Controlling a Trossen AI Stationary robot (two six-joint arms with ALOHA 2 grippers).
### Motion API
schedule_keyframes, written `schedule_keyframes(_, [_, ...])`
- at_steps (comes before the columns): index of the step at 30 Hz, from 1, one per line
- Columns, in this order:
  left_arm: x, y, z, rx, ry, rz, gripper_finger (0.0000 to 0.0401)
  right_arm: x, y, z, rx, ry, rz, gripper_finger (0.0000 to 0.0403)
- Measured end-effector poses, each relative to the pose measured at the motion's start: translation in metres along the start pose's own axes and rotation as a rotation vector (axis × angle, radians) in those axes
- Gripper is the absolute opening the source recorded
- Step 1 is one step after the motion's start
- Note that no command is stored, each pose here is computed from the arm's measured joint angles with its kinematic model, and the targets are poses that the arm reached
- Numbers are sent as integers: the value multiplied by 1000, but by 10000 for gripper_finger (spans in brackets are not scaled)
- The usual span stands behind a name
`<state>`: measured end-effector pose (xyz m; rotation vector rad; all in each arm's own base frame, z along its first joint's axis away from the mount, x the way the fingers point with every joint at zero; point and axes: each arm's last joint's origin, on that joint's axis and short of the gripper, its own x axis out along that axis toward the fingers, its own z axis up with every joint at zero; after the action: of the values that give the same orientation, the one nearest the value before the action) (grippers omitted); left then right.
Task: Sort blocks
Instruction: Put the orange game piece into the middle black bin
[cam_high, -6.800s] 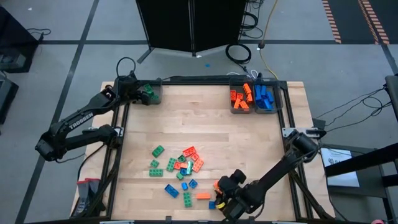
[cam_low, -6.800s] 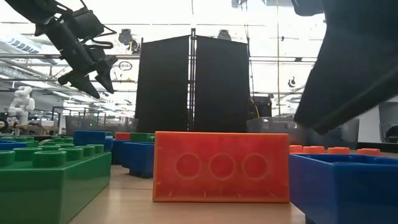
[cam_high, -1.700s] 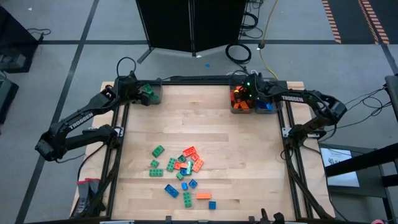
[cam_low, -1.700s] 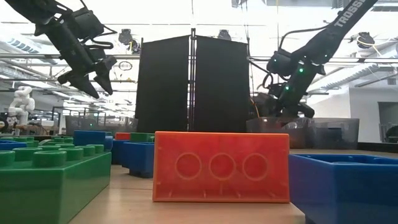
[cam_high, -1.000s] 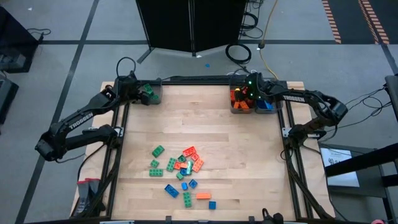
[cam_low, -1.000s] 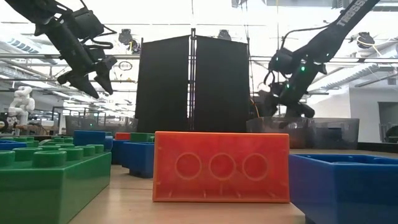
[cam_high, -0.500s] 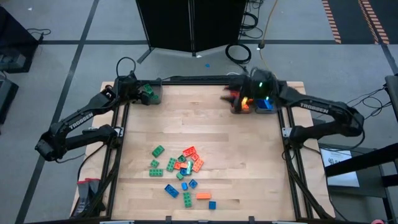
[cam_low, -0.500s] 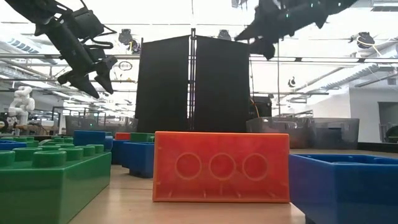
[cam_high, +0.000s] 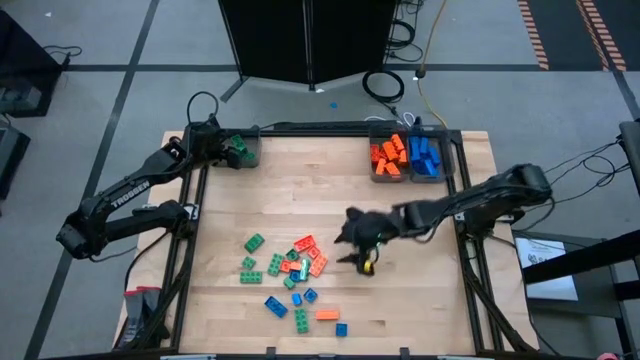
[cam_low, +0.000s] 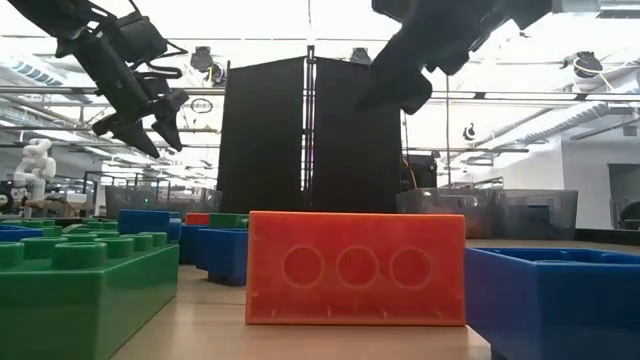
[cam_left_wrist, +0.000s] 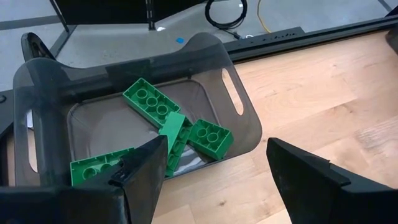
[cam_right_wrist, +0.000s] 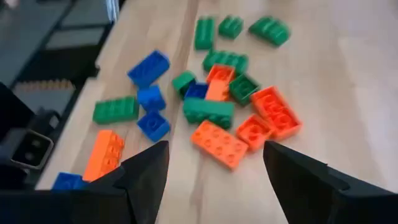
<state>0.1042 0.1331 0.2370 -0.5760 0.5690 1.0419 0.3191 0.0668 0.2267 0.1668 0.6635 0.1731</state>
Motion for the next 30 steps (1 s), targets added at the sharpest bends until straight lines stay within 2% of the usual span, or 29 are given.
schedule_keyframes(9, [0,0,-1,6,5,1,277,54,52,7,-80,50,44,256])
schedule_keyframes(13, [0,0,-1,9,9,2,277,72,67,7,-35,98,58,256])
schedule_keyframes(19, [0,0,-1,10,12,-1,277,85,90,-11,74,143,56,256])
schedule_keyframes(25, [0,0,-1,11,10,-1,277,95,118,-36,73,163,37,256])
schedule_keyframes(30, [0,0,-1,10,9,-2,277,96,124,-42,66,140,-43,256])
